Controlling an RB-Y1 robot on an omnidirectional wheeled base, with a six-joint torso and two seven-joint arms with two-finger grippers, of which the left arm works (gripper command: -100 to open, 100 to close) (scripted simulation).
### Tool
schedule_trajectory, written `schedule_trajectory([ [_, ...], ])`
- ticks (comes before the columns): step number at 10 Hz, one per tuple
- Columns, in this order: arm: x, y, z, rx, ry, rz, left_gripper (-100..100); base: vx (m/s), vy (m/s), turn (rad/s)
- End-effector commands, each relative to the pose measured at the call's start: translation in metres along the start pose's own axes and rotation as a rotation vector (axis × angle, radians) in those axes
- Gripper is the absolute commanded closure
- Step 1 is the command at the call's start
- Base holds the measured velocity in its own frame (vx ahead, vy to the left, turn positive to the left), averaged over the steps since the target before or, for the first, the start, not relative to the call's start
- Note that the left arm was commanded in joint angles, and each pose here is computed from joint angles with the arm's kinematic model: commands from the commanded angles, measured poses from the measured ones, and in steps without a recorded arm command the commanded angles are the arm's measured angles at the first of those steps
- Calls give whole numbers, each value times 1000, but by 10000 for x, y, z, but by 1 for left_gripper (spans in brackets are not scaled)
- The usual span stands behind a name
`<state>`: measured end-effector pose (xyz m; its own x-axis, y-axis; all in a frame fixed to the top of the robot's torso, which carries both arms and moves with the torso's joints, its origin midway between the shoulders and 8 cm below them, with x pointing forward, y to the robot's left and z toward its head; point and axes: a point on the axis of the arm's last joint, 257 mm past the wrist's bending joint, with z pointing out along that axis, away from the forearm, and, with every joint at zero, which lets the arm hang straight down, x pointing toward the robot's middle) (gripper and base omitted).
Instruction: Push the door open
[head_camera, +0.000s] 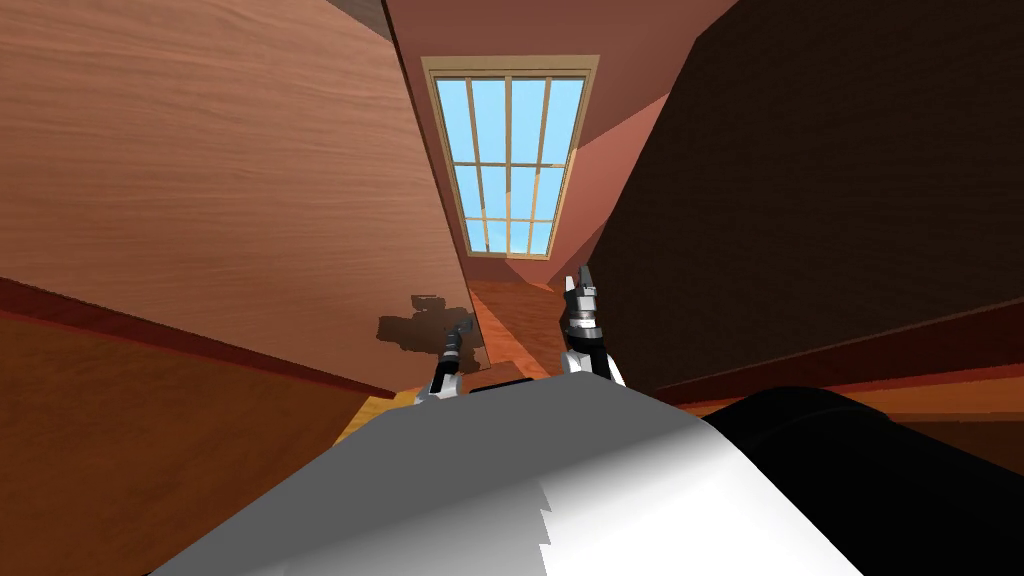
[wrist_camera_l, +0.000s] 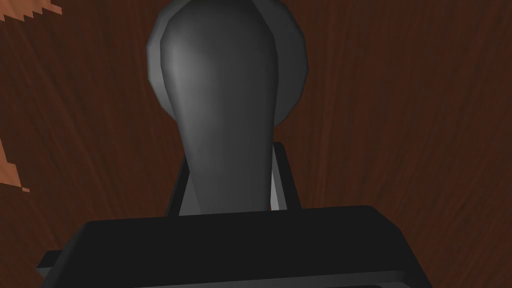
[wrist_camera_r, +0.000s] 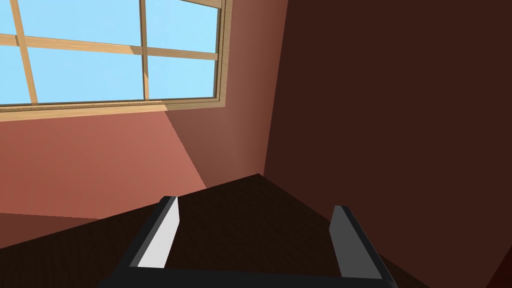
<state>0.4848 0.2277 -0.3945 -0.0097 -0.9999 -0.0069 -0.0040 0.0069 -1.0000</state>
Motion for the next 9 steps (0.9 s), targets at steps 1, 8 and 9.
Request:
schedule_trajectory([
  [1,-228,-20,8,3,-44,7,100,123,-123,78],
  [8,-657,-24,-19,3,-146,2,100,148,-99,73],
  [9,-724,-24,-27,3,-162,0,100,190,-98,66],
])
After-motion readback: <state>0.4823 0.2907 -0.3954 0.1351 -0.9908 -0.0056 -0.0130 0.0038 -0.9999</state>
